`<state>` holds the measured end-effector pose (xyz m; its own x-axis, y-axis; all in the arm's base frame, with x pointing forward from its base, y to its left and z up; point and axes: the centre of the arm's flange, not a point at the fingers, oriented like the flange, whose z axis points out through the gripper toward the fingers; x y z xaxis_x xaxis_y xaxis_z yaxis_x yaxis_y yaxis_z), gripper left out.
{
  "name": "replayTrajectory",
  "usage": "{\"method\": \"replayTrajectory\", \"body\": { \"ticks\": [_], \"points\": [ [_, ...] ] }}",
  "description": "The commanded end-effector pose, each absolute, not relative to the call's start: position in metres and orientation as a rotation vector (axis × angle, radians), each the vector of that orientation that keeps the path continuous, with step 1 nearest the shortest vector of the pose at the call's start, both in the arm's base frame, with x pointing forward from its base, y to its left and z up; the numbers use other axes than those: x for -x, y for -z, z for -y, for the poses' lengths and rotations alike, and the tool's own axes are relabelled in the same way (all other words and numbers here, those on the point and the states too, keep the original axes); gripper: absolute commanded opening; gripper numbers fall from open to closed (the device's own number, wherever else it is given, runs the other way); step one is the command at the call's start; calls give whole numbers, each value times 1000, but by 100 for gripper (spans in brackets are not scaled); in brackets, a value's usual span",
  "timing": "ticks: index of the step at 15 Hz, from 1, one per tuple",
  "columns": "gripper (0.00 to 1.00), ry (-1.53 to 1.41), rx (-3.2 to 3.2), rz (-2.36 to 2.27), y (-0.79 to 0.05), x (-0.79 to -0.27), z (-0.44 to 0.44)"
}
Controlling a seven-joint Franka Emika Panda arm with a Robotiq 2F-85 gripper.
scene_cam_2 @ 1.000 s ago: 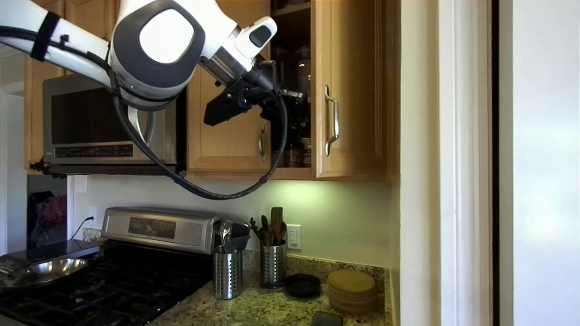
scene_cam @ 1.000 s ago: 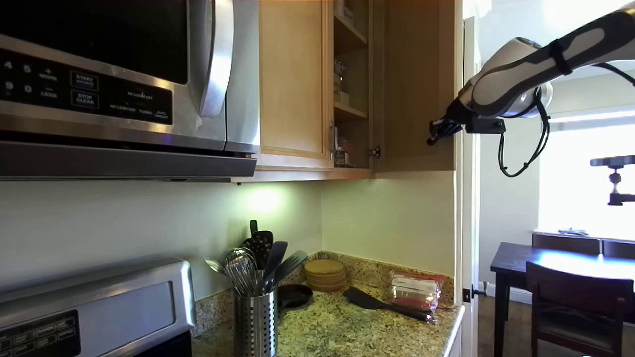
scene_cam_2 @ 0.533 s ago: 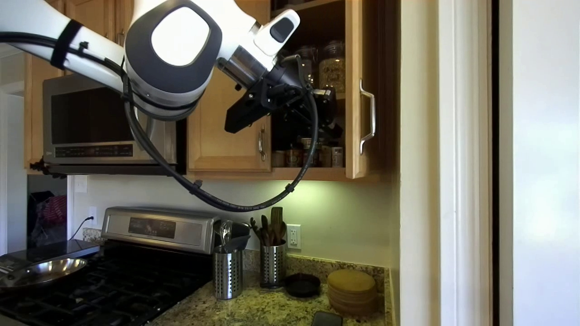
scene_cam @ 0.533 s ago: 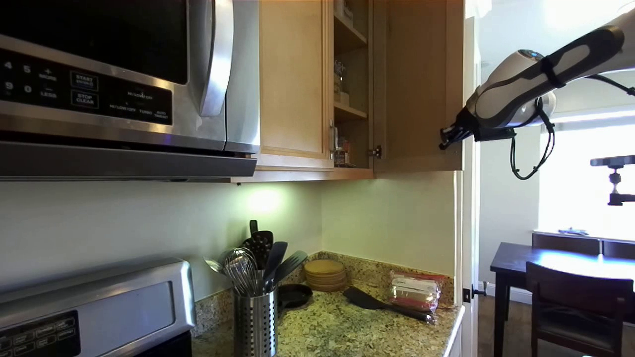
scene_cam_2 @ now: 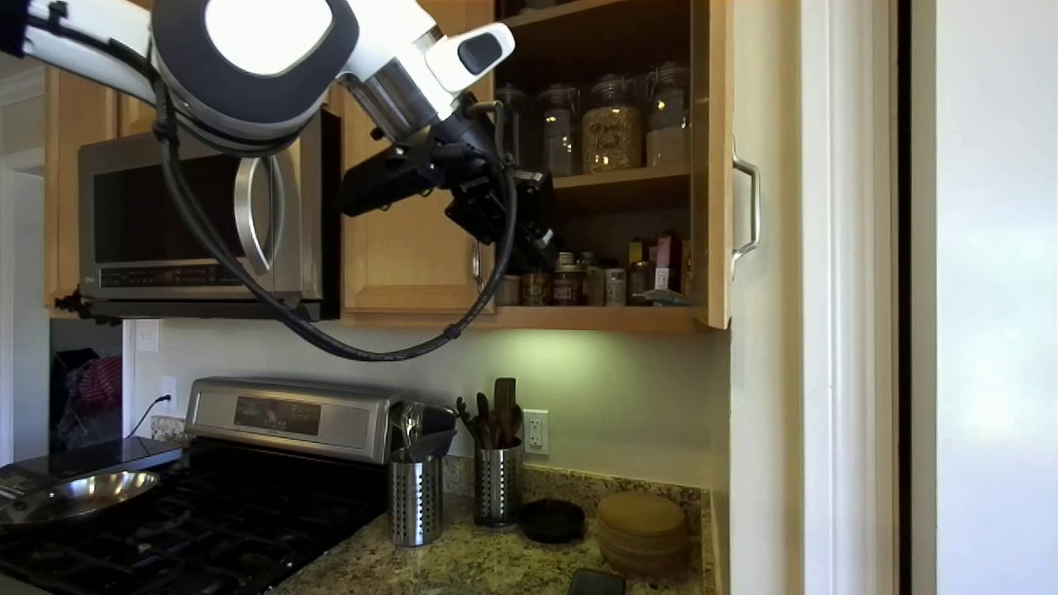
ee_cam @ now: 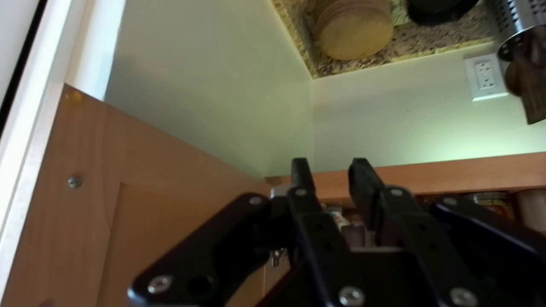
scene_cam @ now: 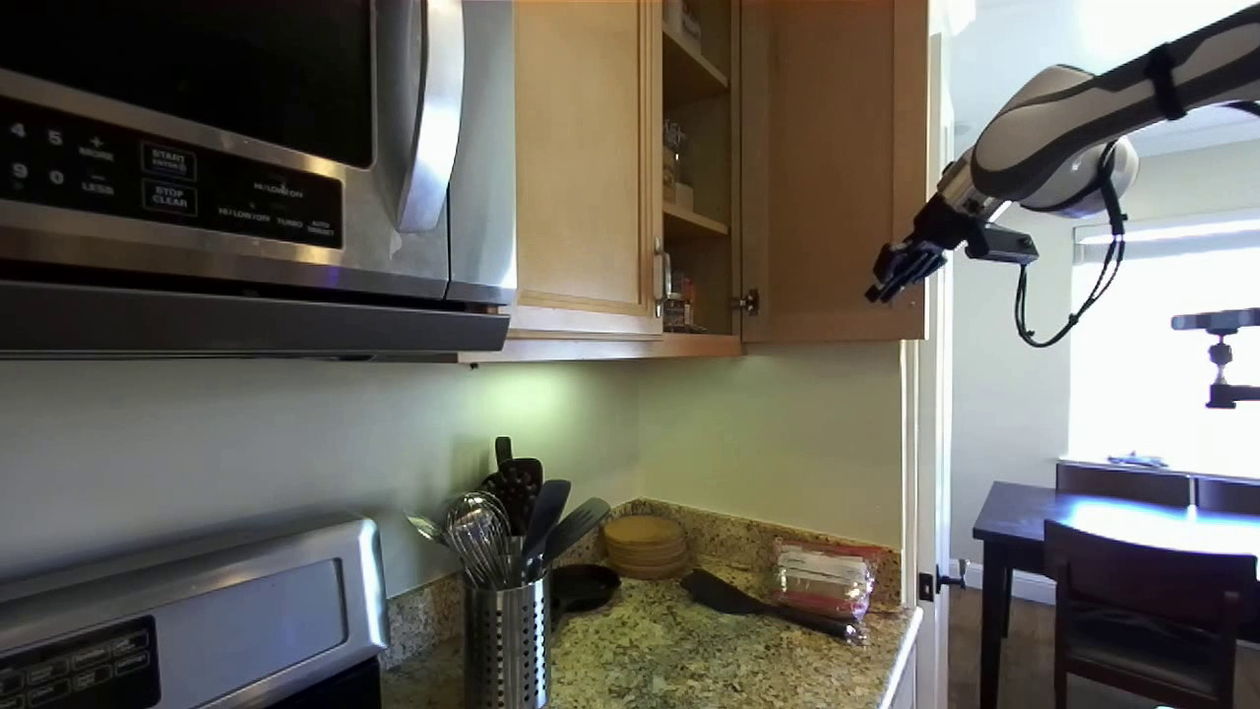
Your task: Open the top right cupboard door fully
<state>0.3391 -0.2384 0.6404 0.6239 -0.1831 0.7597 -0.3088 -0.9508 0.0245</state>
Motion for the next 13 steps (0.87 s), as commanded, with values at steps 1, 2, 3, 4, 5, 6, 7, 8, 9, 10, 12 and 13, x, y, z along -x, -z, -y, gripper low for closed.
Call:
{"method": "replayTrajectory", "body": {
  "ticks": [1,2,3,4,5,6,7,8,9,10,12,13],
  "points": [
    [62,-1077,-2843,319,-628,-312,217],
    [68,-1017,-2874,296,-621,-308,212],
    [76,-946,-2907,275,-612,-304,207],
    [81,-884,-2940,251,-603,-301,203],
    [87,-827,-2960,232,-595,-298,197],
    [95,-782,-2980,215,-588,-296,192],
    [98,-754,-2980,203,-583,-294,187],
    [100,-742,-2975,187,-579,-293,184],
    [89,-776,-2983,236,-587,-309,196],
    [96,-762,-2983,222,-583,-309,192],
    [100,-755,-2981,212,-581,-308,189],
    [100,-756,-2981,212,-581,-307,189]
  ]
}}
